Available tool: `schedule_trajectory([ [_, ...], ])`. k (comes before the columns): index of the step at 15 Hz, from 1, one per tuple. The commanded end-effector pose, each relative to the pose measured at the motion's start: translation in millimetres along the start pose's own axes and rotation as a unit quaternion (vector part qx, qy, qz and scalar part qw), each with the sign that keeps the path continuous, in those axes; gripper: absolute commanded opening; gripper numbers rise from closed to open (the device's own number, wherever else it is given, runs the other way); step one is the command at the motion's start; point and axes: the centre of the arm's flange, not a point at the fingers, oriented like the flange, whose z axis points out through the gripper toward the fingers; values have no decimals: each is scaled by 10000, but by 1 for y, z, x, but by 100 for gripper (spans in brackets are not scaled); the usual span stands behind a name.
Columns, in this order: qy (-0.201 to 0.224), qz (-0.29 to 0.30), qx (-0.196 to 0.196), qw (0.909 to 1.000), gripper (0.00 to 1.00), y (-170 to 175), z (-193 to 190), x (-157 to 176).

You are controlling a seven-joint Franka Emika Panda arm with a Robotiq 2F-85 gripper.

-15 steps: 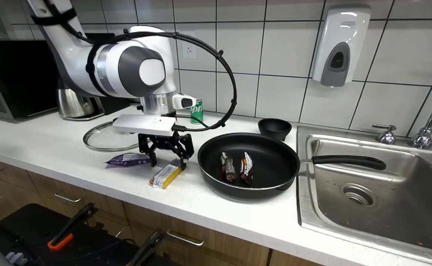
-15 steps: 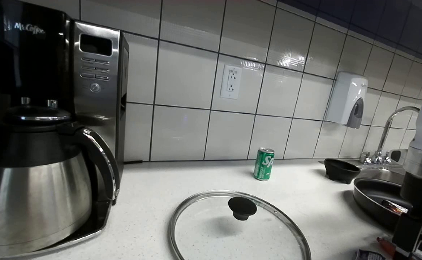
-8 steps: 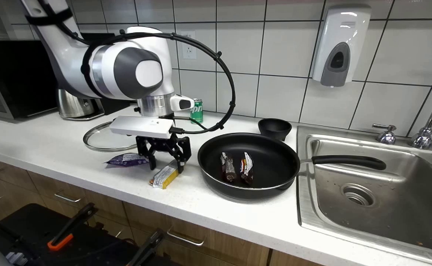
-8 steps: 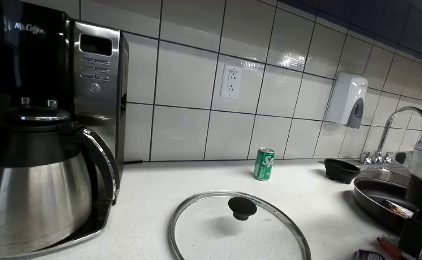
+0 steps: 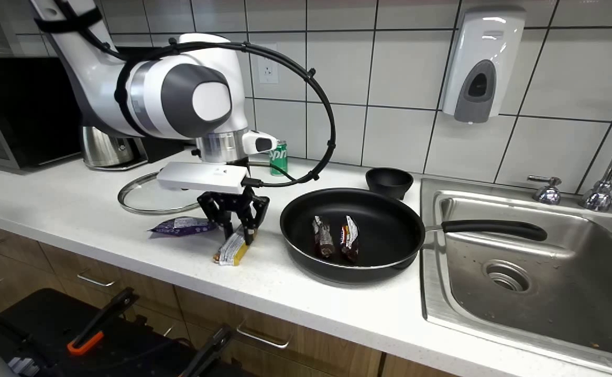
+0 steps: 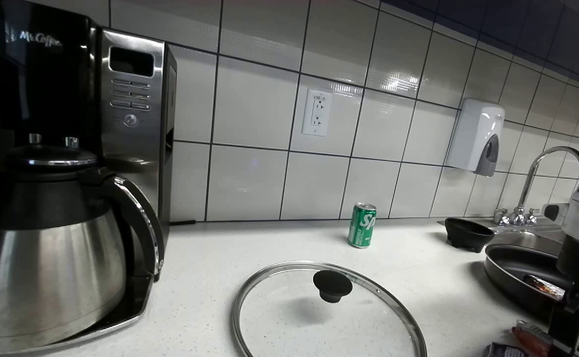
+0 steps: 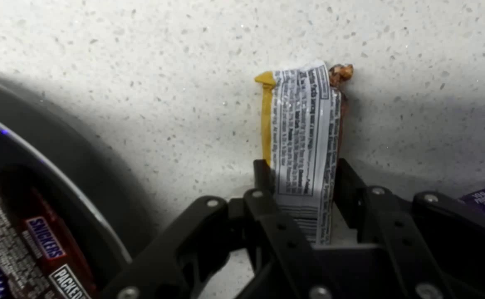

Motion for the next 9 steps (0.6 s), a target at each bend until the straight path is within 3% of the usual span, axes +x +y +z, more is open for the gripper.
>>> schedule_trajectory([
  [1, 200, -12, -64, 9998, 16, -1, -13, -12],
  [9, 431, -195, -83, 9988, 16, 9, -53, 4],
])
